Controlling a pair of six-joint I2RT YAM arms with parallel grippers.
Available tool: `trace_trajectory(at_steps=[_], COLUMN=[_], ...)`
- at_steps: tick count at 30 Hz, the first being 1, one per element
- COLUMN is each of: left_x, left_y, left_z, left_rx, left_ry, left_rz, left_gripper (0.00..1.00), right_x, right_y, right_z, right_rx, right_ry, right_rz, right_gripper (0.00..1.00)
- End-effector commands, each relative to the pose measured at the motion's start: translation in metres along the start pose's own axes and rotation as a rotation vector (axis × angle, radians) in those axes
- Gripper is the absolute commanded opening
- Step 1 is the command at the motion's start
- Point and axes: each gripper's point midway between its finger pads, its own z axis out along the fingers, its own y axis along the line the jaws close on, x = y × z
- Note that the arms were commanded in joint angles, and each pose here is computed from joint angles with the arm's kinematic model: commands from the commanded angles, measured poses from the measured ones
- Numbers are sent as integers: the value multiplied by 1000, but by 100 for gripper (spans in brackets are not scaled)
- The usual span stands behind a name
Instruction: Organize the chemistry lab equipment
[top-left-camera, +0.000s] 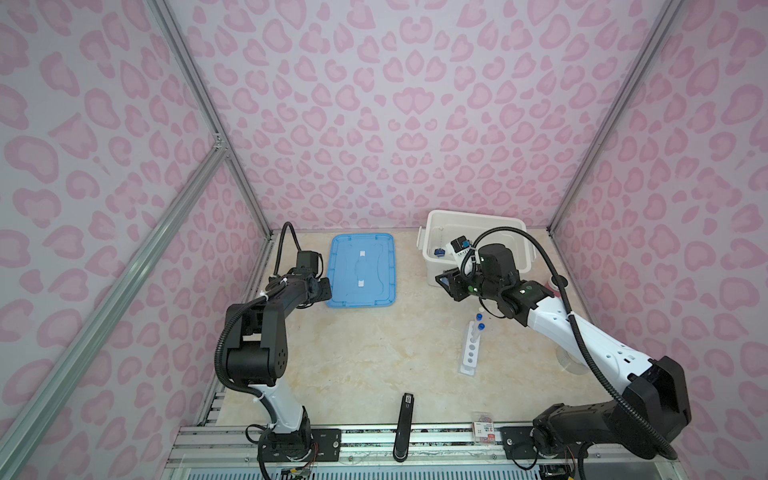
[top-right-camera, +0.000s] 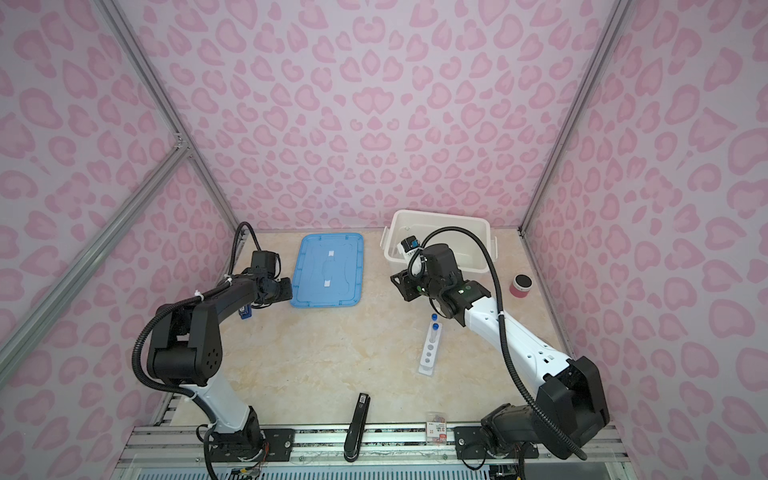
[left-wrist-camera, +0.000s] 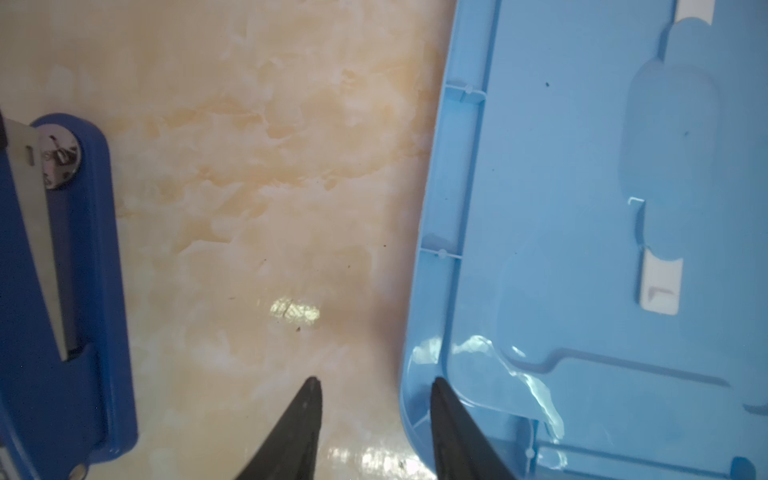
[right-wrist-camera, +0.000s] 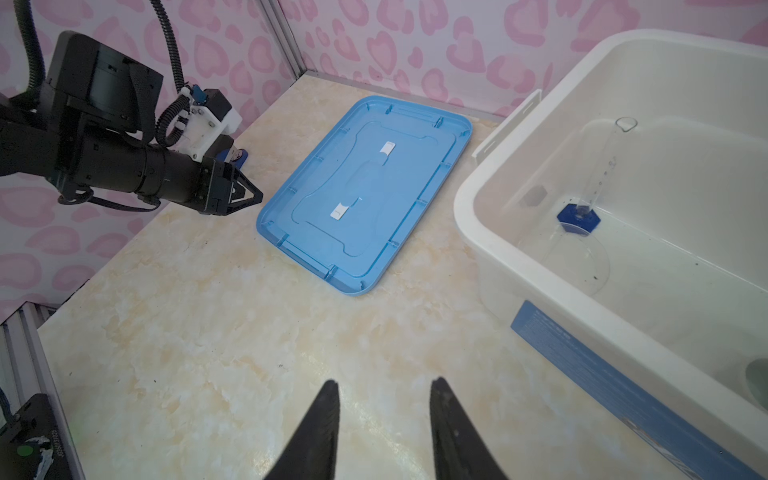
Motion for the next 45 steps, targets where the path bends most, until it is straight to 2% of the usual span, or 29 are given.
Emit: trace_trajectory(at_steps=[1, 16, 35, 36, 45], left_x=[-3, -4, 9, 8, 8], left_y=[0, -2, -9, -9, -12], left_z=[4, 22, 39, 39, 45], left_rx=[-18, -70, -55, -55, -46], left_ry=[10, 62, 132, 133, 147], left_rz=[24, 102, 150, 151, 155], left_gripper=[43, 40, 37, 33, 29], right_x=[-3, 2, 6, 6, 8], right_y=[1, 0, -4, -5, -7], right_z=[4, 15, 18, 17, 13], right_rx=[-11, -20, -2, 0, 16], right_ry=[-11, 11, 33, 31, 25], right_rz=[-5, 6, 4, 5, 7], right_gripper=[37, 37, 37, 37, 37])
